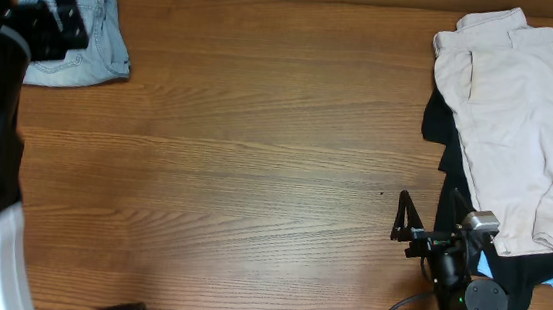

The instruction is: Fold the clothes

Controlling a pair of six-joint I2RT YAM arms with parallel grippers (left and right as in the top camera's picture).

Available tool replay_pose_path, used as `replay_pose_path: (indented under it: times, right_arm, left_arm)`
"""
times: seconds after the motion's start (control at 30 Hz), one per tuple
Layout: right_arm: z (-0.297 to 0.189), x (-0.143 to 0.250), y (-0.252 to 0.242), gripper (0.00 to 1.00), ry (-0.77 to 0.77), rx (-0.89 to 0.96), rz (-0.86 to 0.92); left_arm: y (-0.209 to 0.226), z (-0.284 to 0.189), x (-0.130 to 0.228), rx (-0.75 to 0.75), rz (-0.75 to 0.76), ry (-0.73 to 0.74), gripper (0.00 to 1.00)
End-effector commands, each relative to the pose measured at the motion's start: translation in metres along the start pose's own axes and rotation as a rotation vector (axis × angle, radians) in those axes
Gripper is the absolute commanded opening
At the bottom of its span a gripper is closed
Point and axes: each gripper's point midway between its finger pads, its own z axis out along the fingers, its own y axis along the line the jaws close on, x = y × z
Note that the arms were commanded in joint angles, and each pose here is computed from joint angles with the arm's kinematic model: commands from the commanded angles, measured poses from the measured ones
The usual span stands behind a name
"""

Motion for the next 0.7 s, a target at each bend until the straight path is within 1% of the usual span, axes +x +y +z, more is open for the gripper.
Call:
replay_pose_path:
  times: [0.0,0.07,0.17,0.37,0.53,0.67]
  right_arm:
    - [0.0,0.001,-0.001,1.0,-0.007,0.007,0.006]
    - [0.0,0.001,-0.001,1.0,-0.006,0.007,0.006]
    - [0.0,0.001,-0.001,1.0,-0.007,0.007,0.006]
    - [0.0,0.001,-0.001,1.0,-0.007,0.007,0.006]
    - [0.0,0.001,-0.001,1.0,-0.006,0.007,0.006]
    - [0.0,0.001,-0.001,1.0,-0.007,0.007,0.006]
  left_arm:
    - [0.006,-0.018,0.013,-0.042,0.023,0.001,1.0]
    - [0.011,-0.032,0.022,-0.073,0.022,-0.001,1.0]
    - [0.01,-0.05,0.047,-0.072,0.022,0.012,1.0]
    - [0.01,-0.067,0.124,-0.07,0.048,0.081,1.0]
    - [0.001,-0.069,0.17,-0.032,0.04,0.018,1.0]
    - [-0.009,-0.063,0.2,0.013,-0.036,-0.083,1.0]
